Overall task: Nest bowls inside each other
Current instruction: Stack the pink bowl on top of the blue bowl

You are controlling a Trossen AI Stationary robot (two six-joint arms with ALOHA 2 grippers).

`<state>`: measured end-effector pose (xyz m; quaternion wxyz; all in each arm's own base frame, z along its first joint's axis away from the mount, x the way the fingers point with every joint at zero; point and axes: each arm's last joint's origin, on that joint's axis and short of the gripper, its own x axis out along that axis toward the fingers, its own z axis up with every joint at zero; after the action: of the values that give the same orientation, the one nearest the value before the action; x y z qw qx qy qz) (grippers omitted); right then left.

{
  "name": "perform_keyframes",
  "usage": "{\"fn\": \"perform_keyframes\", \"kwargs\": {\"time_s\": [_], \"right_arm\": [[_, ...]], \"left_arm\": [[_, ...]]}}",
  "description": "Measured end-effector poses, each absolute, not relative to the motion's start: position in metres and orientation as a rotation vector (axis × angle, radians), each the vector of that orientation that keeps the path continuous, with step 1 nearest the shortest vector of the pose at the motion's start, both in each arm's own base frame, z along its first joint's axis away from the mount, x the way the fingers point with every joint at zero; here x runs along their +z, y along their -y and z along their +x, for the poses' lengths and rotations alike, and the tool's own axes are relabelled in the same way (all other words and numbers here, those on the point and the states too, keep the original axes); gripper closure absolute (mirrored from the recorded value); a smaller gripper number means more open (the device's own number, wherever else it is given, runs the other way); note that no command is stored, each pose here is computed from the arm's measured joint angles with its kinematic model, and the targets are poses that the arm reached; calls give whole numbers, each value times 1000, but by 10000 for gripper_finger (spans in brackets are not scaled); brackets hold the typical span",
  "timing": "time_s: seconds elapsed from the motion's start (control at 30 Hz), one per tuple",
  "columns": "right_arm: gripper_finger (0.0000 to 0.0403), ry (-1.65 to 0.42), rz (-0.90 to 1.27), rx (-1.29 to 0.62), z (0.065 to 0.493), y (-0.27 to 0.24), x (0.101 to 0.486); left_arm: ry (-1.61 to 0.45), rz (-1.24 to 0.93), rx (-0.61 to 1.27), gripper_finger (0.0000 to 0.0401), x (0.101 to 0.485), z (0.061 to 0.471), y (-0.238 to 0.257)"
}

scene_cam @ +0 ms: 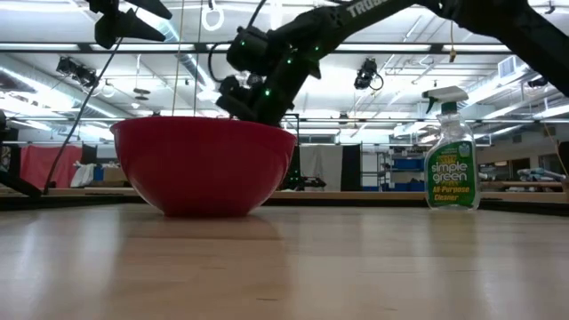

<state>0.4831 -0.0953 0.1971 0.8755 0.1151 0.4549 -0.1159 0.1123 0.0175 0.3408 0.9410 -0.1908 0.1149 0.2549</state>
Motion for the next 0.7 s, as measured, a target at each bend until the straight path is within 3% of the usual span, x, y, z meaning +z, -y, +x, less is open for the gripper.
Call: {"fn": "perform_keyframes", "kwargs": {"time_s": [0.47,0.7], "right_arm": [[250,-972,342,-247,477,107,203],[233,-983,381,-286,473,122,235]], "left_arm": [[-236,-387,520,157,341,112,-17],[-291,-367,536,157,336,110,-17]]}}
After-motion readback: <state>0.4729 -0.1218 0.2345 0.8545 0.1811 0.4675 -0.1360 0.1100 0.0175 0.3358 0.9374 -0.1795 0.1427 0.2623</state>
